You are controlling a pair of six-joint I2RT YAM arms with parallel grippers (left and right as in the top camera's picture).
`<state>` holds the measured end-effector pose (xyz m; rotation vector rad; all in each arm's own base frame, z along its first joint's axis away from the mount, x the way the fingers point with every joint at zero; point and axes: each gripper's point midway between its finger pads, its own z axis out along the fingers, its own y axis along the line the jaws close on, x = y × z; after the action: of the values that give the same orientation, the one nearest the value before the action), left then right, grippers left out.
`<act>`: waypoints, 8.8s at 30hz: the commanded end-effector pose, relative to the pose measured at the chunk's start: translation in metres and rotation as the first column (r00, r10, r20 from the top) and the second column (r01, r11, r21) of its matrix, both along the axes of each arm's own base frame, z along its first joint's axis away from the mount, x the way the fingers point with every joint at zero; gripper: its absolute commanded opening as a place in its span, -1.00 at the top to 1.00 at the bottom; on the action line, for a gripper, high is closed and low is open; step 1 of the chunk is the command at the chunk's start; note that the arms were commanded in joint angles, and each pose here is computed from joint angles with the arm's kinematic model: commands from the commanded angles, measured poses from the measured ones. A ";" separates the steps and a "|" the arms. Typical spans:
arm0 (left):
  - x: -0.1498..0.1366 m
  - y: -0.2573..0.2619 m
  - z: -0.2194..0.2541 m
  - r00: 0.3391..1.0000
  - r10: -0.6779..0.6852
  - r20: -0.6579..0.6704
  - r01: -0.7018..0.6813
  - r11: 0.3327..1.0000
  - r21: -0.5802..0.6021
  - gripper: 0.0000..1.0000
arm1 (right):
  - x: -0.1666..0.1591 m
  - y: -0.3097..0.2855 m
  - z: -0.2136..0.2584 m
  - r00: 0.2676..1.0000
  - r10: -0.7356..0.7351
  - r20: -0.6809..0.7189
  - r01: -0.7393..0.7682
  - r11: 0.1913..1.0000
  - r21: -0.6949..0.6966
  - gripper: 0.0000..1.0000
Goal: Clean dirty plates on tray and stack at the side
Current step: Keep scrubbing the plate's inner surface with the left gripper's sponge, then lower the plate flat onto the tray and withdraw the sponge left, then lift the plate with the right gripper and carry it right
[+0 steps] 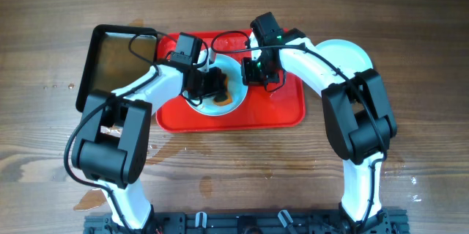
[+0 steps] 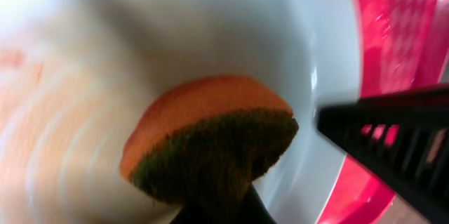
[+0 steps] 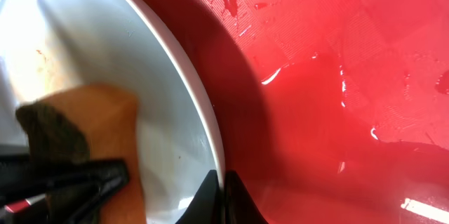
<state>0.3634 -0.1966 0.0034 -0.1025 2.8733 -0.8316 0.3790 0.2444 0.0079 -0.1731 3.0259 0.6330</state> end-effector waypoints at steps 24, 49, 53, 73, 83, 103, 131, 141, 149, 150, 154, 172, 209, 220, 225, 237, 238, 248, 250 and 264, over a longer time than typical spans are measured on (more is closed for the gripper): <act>-0.089 -0.013 -0.025 0.925 -0.019 -0.380 0.023 1.000 0.006 0.92 | -0.004 0.003 -0.007 0.999 0.024 -0.023 -0.023 0.999 0.023 0.91; -0.094 0.075 -0.050 0.811 0.494 -0.313 -0.278 0.796 0.537 0.92 | -0.004 0.003 -0.007 0.999 0.023 -0.023 -0.023 0.999 0.023 0.91; -0.103 0.031 -0.042 0.861 0.252 -0.441 -0.121 0.945 0.303 0.92 | -0.004 0.003 -0.007 0.999 0.024 -0.023 -0.023 0.999 0.023 0.91; 0.000 0.109 -0.042 0.857 0.483 0.179 -0.493 0.667 0.559 0.92 | -0.004 0.003 -0.007 0.999 0.023 -0.023 -0.023 0.999 0.023 0.92; -0.054 0.088 -0.053 0.884 0.459 -0.088 -0.332 0.748 0.575 0.92 | -0.004 0.003 -0.007 0.999 0.024 -0.023 -0.023 0.999 0.023 0.91; -0.085 0.060 -0.053 0.907 0.341 -0.247 -0.174 0.838 0.517 0.92 | 0.000 -0.001 -0.017 0.993 -0.026 -0.111 0.041 0.990 0.133 0.91; -0.113 0.010 -0.046 0.925 0.068 -0.373 0.058 0.947 0.316 0.92 | 0.000 0.000 -0.017 0.994 -0.023 -0.108 0.037 0.990 0.134 0.91; -0.120 -0.006 -0.040 0.905 0.036 -0.424 0.064 0.973 0.220 0.92 | 0.000 0.000 -0.017 0.994 -0.020 -0.106 0.034 0.990 0.134 0.91; -0.128 -0.021 -0.032 0.884 -0.003 -0.468 0.069 0.990 0.124 0.92 | 0.000 0.000 -0.017 0.994 -0.020 -0.106 0.035 0.990 0.134 0.91; -0.128 -0.022 -0.031 0.882 -0.006 -0.472 0.069 0.991 0.115 0.92 | 0.000 0.000 -0.017 0.994 -0.020 -0.106 0.034 0.990 0.134 0.91; -0.130 -0.027 -0.028 0.874 -0.019 -0.485 0.068 0.994 0.083 0.92 | 0.000 0.000 -0.017 0.994 -0.020 -0.106 0.035 0.990 0.134 0.91; -0.049 0.007 0.024 0.953 0.095 -0.289 -0.095 0.995 0.017 0.92 | 0.001 0.000 -0.016 0.995 -0.020 -0.102 0.034 0.990 0.136 0.91; 0.013 0.111 0.076 0.931 0.362 -0.035 -0.357 0.928 0.102 0.92 | 0.022 -0.050 0.021 0.991 -0.080 0.109 0.096 0.983 -0.154 0.80; 0.013 0.111 0.076 0.931 0.362 -0.036 -0.357 0.928 0.103 0.92 | 0.017 -0.035 -0.002 0.994 -0.102 0.024 0.104 0.991 -0.086 0.49; 0.013 0.111 0.076 0.931 0.362 -0.036 -0.357 0.928 0.103 0.92 | 0.013 -0.032 -0.010 0.992 -0.124 -0.014 0.122 0.990 -0.076 0.49; 0.013 0.110 0.076 0.932 0.360 -0.036 -0.355 0.929 0.103 0.92 | 0.008 -0.033 -0.022 0.984 -0.168 -0.059 0.162 0.982 -0.092 0.91; 0.013 0.110 0.076 0.932 0.360 -0.036 -0.355 0.929 0.103 0.92 | 0.008 -0.033 -0.022 0.984 -0.168 -0.060 0.162 0.982 -0.093 0.91; 0.011 0.110 0.075 0.933 0.358 -0.043 -0.351 0.930 0.107 0.92 | 0.027 -0.039 0.021 0.989 -0.111 0.096 0.121 0.988 -0.098 0.91; 0.010 0.110 0.075 0.933 0.358 -0.045 -0.351 0.930 0.108 0.92 | 0.035 -0.056 0.042 0.975 -0.129 0.182 0.160 0.972 -0.169 0.92; 0.012 0.114 0.074 0.930 0.366 -0.030 -0.360 0.924 0.128 0.92 | 0.041 -0.127 0.191 0.743 -0.110 0.660 0.483 0.771 -0.415 0.91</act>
<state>0.3689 -0.0881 0.0700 -0.6696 2.8406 -0.6339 0.4183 0.1392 0.1676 0.0713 2.5640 -0.0501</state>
